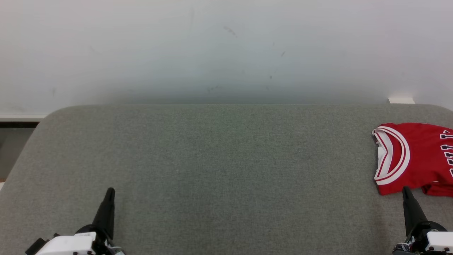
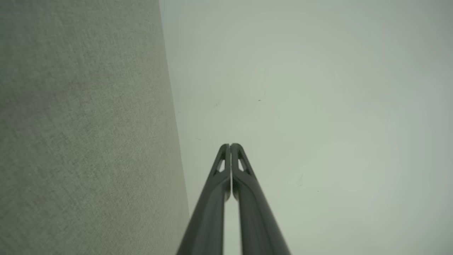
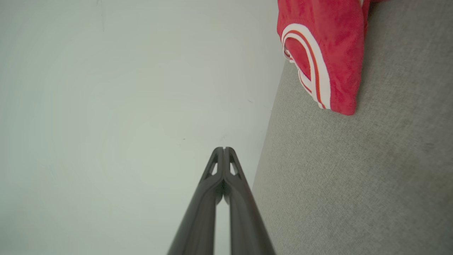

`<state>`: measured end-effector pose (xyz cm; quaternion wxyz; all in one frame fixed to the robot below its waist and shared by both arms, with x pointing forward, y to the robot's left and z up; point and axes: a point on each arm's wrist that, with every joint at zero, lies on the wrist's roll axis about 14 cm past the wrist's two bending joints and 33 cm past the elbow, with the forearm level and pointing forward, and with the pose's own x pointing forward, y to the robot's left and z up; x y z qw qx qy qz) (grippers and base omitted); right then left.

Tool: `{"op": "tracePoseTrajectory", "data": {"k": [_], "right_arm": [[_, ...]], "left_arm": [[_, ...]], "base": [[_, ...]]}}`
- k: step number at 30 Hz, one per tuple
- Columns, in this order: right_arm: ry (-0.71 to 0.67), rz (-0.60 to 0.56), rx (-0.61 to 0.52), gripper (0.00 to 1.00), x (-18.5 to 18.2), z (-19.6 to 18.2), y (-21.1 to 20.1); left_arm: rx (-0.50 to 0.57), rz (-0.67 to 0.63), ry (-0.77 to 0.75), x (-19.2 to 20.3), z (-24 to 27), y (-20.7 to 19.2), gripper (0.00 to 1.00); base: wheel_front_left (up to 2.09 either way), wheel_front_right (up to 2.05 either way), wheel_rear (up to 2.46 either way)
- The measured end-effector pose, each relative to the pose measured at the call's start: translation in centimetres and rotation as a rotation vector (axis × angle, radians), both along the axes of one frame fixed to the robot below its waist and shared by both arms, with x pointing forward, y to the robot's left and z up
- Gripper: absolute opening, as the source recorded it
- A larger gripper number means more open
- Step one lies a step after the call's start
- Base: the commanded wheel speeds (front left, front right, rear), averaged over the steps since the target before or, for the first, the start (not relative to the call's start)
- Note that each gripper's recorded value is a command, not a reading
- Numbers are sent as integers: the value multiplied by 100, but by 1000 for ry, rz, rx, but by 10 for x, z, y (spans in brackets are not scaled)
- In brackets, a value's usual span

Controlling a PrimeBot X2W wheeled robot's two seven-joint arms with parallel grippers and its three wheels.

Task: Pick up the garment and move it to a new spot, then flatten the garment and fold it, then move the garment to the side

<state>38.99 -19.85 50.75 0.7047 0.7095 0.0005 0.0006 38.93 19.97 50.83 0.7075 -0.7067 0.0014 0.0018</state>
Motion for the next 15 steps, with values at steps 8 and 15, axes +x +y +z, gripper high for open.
{"op": "tracePoseTrajectory", "data": {"k": [8, 15], "right_arm": [[0, 0, 0, 0, 0, 0, 0], [0, 0, 0, 0, 0, 0, 0]], "left_arm": [[-1, -1, 0, 0, 0, 0, 0], [-2, 0, -1, 0, 0, 0, 0]], "base": [[0, 0, 0], [0, 0, 0]]}}
